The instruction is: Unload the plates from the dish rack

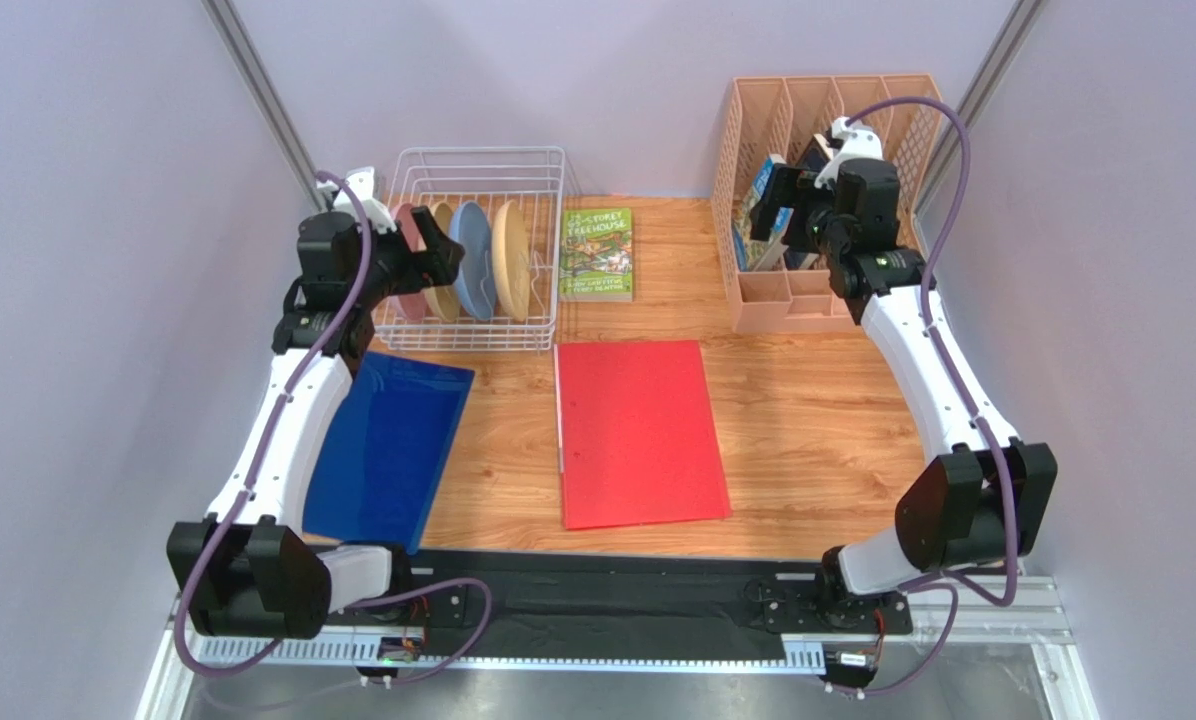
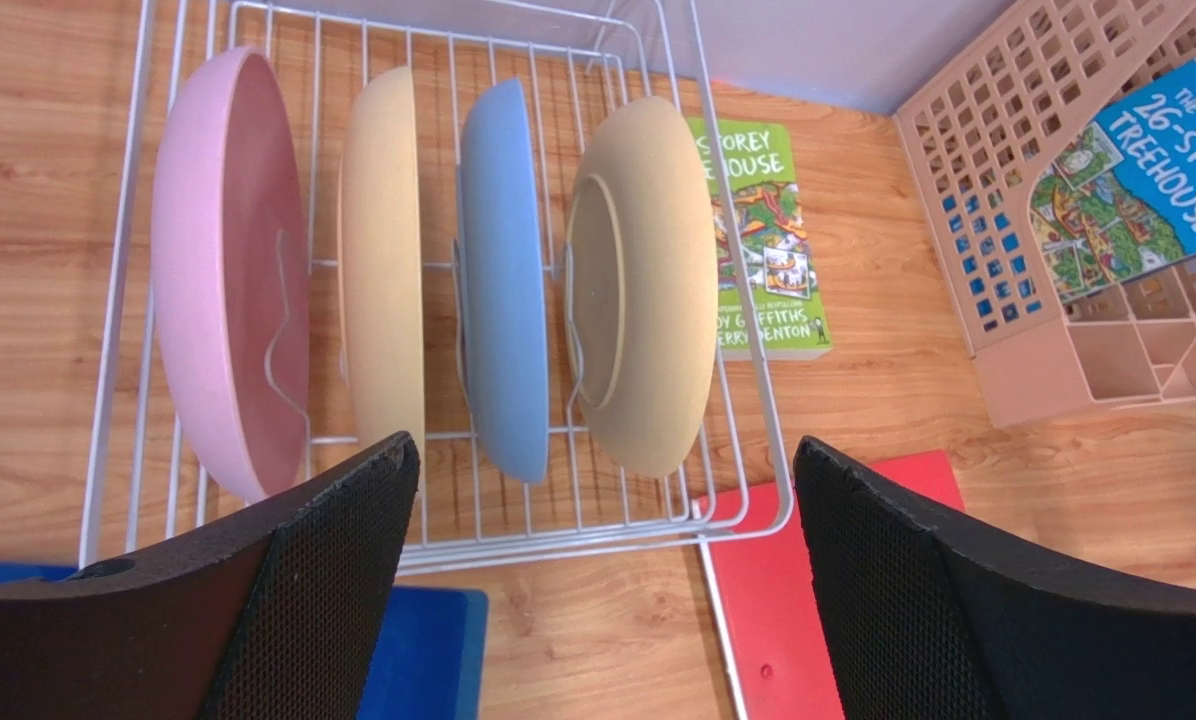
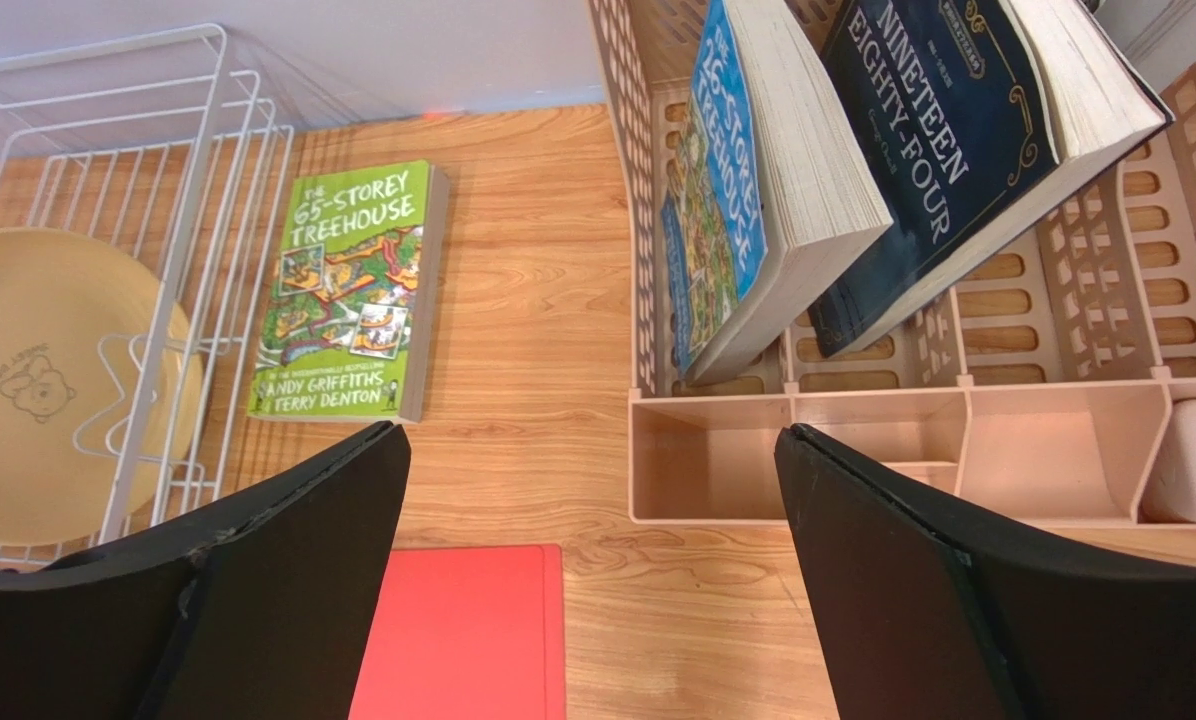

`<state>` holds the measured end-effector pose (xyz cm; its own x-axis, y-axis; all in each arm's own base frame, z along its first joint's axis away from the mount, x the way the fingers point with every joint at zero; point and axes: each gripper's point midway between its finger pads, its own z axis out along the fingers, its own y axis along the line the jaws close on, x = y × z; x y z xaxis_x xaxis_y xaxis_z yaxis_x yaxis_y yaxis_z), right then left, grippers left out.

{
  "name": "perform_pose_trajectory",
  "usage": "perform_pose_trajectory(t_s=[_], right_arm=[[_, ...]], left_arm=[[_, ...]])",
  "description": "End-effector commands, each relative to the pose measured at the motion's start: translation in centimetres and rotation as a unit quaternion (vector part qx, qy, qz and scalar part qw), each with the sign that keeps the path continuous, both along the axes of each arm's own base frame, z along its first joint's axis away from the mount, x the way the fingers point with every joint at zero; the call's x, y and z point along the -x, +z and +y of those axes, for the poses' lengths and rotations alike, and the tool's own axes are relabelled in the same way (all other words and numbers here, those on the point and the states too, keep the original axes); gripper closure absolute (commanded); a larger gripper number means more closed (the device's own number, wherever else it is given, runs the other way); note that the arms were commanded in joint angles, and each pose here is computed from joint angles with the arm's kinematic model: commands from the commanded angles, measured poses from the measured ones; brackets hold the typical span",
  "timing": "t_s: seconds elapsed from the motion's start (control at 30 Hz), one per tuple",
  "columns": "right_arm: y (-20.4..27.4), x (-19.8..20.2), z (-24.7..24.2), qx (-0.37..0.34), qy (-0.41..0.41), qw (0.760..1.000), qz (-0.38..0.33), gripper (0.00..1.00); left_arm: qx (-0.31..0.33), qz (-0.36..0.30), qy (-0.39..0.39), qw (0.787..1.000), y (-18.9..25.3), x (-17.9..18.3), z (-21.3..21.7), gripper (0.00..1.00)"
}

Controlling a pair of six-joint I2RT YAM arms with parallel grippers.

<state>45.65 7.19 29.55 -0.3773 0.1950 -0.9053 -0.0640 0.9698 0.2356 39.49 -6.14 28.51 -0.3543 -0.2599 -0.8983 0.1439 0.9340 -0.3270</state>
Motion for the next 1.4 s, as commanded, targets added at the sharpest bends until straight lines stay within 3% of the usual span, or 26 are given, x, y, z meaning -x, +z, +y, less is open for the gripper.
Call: perform_pose_trajectory(t_s=[0.0, 0.23, 0.63, 1.0, 1.2, 1.23, 1.37], right_arm=[[2.9, -0.5, -0.7, 0.027, -0.006, 0.999, -0.033, 0.0], [1.8, -1.1, -1.5, 0.044, -0.022, 0.999, -0.021, 0.0], [0.4, -2.6, -1.9, 0.052, -0.039, 0.998, -0.002, 0.0], [-1.7, -3.3, -1.9, 0.057, -0.038, 0.997, 0.023, 0.0], [-2.3, -3.5, -2.1, 0.059, -0.047, 0.997, 0.035, 0.0], [-2.4, -3.6, -2.2, 0.059, -0.048, 0.996, 0.035, 0.0], [-2.8, -3.8, -2.2, 0.058, -0.052, 0.996, 0.042, 0.0]], left_arm=[[-0.019, -0.041, -0.02, 0.999, 3.8, -1.1, -0.2, 0.0], [-0.004, -0.022, -0.097, 0.995, 2.2, -3.6, -2.8, 0.0], [-0.179, -0.031, -0.02, 0.983, 0.6, -9.2, -5.3, 0.02], [-0.256, 0.002, 0.06, 0.965, -3.0, -11.4, -5.5, 0.18], [-0.278, 0.016, 0.082, 0.957, -5.0, -10.9, -5.7, 0.37], [-0.279, 0.017, 0.083, 0.957, -5.1, -10.9, -5.7, 0.44], [-0.284, 0.025, 0.086, 0.955, -6.1, -10.8, -6.0, 0.53]])
